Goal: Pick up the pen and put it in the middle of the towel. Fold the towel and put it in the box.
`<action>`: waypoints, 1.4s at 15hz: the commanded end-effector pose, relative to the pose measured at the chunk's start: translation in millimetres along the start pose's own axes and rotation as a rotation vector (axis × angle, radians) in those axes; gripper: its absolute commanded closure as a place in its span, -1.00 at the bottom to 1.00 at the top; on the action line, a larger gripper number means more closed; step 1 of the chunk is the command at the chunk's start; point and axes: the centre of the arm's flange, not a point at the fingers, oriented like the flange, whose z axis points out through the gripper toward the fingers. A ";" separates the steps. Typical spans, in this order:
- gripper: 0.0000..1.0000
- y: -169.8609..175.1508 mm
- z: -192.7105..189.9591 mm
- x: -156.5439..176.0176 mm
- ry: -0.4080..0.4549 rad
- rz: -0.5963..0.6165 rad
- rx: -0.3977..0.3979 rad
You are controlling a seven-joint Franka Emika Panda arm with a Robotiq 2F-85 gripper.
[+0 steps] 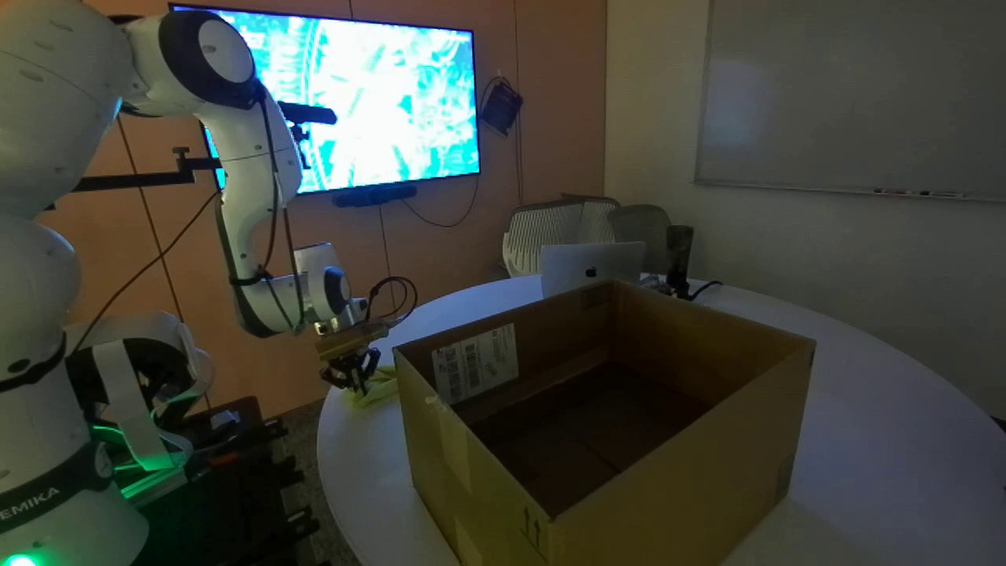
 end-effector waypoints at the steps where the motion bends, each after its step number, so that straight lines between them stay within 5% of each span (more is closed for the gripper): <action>1: 0.85 30.6 -28.1 0.4 0.029 0.060 -0.077; 8: 0.83 76.7 -52.2 8.3 0.065 0.154 -0.178; 18: 0.87 103.1 42.5 32.1 -0.042 0.541 -0.159; 21: 0.86 109.0 38.4 36.6 -0.055 0.611 -0.156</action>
